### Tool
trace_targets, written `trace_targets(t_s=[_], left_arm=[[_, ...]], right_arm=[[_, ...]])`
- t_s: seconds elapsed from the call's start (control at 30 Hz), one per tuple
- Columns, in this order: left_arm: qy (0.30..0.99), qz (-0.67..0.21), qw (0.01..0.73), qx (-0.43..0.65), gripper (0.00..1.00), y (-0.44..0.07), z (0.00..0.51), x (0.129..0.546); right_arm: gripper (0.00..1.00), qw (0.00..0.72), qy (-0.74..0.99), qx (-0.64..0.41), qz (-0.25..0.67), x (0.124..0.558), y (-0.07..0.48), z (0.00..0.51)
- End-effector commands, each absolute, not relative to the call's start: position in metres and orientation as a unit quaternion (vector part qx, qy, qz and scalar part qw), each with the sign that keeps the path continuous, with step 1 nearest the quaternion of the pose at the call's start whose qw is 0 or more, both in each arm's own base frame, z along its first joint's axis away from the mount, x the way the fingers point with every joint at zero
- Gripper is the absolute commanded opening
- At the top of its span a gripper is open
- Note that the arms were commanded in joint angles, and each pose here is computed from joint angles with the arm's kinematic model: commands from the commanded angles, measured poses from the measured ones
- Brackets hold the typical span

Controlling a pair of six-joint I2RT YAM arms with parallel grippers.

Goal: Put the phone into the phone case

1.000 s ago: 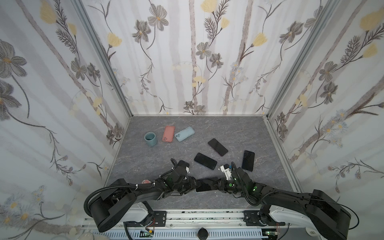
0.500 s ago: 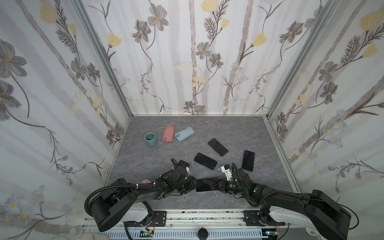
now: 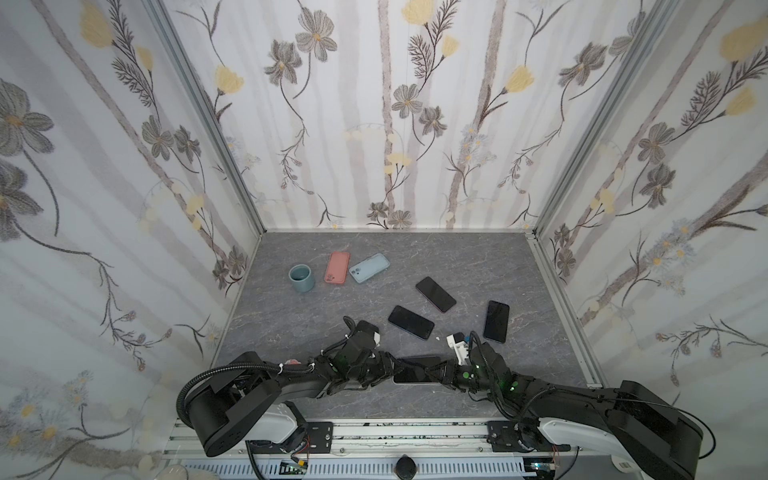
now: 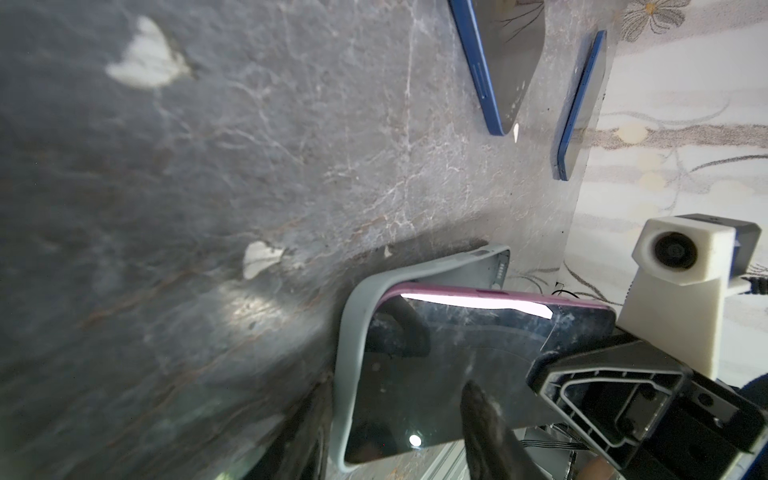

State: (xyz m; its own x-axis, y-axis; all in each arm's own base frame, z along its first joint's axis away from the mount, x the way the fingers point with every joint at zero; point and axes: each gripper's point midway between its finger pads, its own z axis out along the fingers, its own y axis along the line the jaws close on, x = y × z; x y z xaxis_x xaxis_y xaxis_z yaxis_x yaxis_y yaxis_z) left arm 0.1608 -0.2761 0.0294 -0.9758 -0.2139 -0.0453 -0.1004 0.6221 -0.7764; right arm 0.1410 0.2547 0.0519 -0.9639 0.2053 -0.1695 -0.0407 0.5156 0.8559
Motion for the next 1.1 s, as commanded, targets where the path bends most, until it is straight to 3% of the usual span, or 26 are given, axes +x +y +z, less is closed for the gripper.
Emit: trace_targets(t_s=[0.0,0.4,0.73,1.07], left_arm=[[0.900,-0.423,0.053,-0.087,0.53,-0.275,0.026,0.155],[0.917,-0.374,0.065,-0.123,0.52,-0.250,0.005,0.152],[0.919,-0.362,0.093,-0.127,0.52,-0.239,0.010,0.156],[0.922,-0.356,0.093,-0.121,0.52,-0.238,0.009,0.155]], right_arm=[[0.10,0.092,0.904,0.072,0.412,0.128,0.231,0.011],[0.24,0.102,0.919,0.054,0.376,0.136,0.230,0.018],[0.46,0.099,0.927,0.037,0.359,0.138,0.233,0.026],[0.58,0.103,0.933,0.023,0.344,0.140,0.232,0.035]])
